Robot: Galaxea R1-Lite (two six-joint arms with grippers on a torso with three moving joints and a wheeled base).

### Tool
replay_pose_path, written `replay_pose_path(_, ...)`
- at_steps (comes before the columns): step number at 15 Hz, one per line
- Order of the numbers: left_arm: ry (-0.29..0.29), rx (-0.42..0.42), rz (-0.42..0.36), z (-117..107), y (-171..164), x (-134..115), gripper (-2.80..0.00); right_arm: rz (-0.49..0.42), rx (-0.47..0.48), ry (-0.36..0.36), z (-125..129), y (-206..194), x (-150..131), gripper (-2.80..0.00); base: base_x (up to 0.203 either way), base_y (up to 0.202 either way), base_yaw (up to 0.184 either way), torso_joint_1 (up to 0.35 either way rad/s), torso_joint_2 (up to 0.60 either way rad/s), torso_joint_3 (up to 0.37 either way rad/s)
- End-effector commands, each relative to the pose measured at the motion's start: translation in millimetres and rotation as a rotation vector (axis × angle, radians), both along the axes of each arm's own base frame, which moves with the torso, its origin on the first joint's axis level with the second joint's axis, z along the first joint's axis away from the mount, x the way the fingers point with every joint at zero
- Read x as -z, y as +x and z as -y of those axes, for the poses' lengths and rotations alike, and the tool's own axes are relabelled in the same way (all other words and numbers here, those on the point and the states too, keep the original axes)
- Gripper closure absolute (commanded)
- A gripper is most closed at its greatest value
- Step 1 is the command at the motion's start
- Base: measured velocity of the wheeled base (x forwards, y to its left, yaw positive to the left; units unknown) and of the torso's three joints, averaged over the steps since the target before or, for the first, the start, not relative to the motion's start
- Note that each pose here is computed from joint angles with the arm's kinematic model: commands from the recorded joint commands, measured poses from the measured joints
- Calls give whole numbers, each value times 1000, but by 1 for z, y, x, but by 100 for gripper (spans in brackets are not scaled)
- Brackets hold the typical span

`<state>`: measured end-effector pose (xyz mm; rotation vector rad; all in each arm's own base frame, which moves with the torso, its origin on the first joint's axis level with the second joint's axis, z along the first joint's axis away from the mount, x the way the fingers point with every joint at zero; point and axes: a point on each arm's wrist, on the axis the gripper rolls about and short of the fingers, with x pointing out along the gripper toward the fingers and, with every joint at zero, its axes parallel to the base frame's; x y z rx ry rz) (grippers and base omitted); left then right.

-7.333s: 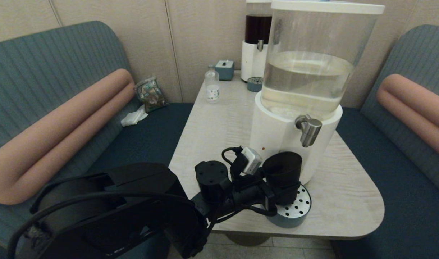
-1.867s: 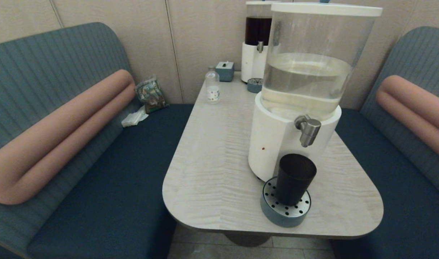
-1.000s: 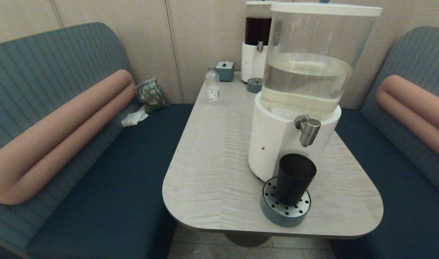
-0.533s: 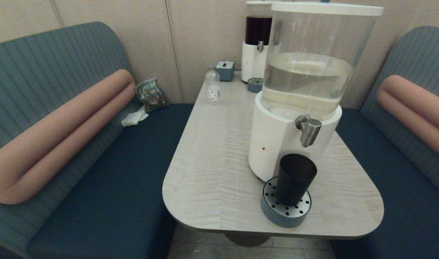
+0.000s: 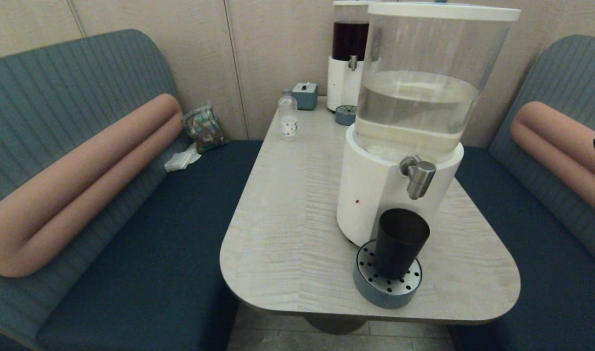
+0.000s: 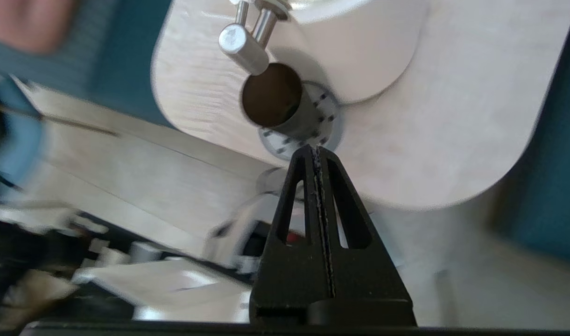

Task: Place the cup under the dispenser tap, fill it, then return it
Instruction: Turn on the faucet

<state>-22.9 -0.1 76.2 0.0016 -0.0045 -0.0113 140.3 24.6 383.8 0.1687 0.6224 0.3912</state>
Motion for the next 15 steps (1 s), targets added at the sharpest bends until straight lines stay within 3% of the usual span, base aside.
replay_pose_path(1, 0, -1, 0, 0, 0, 0, 0, -21, -30, -37, -4, 15, 6, 0, 0, 0, 0, 0, 0, 0)
replay_pose_path(7, 0, -1, -1, 0, 0, 0, 0, -16, -46, -222, -31, 75, 25, 0, 0, 0, 0, 0, 0, 0)
replay_pose_path(11, 0, -1, -1, 0, 0, 0, 0, -30, -90, -216, -52, 93, 30, 0, 0, 0, 0, 0, 0, 0)
replay_pose_path(15, 0, -1, -1, 0, 0, 0, 0, -36, -89, -219, -56, 105, 36, 0, 0, 0, 0, 0, 0, 0)
